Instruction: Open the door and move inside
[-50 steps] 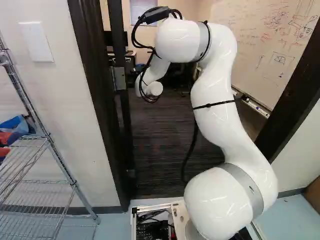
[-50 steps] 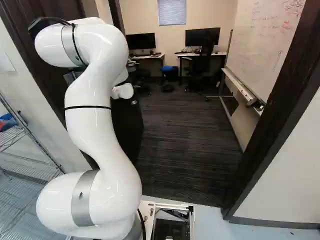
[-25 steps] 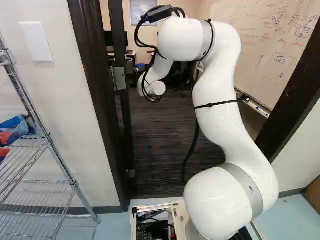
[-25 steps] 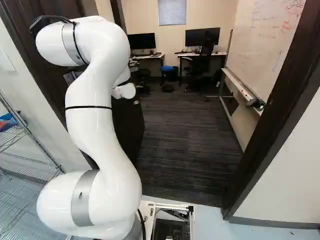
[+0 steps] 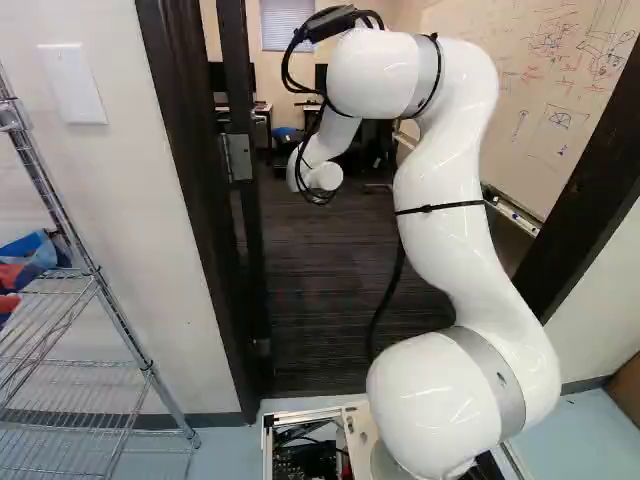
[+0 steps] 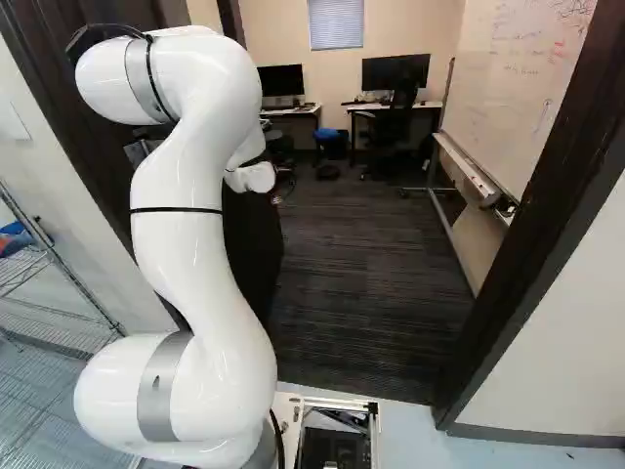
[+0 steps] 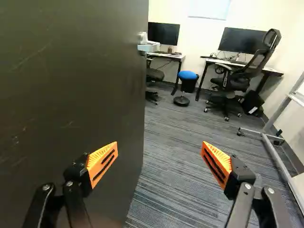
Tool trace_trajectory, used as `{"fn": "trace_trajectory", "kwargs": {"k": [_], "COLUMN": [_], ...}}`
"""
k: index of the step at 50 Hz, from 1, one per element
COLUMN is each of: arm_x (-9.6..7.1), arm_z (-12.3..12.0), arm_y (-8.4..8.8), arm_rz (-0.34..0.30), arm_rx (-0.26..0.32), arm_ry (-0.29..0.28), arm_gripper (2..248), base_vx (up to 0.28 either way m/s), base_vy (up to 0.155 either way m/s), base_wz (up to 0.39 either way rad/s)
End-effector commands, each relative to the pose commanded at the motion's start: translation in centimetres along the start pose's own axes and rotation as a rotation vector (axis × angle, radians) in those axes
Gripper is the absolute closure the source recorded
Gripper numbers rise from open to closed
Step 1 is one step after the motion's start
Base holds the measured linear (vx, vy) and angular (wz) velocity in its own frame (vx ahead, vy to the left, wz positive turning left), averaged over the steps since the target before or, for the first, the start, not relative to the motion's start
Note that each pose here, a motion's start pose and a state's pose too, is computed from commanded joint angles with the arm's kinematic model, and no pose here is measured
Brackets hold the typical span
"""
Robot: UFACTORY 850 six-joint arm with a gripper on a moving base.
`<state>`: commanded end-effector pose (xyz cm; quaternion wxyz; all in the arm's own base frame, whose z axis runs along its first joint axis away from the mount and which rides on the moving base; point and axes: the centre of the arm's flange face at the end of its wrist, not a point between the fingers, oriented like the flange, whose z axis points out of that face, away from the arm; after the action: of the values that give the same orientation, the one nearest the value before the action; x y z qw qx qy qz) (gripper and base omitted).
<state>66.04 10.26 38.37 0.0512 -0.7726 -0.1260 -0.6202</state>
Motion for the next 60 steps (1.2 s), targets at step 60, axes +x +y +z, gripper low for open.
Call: {"fn": "trace_trajectory", "kwargs": {"k": [60], "arm_x": [-1.4], "arm_z": [-7.2], "arm_y": [8.0], "arm_rz": [0.04], "arm_rx": [-0.135], "arm_ry": [-0.053], "arm_gripper": [3], "base_vx": [0.0], "base_vy": [0.0], "base_wz": [0.0]}}
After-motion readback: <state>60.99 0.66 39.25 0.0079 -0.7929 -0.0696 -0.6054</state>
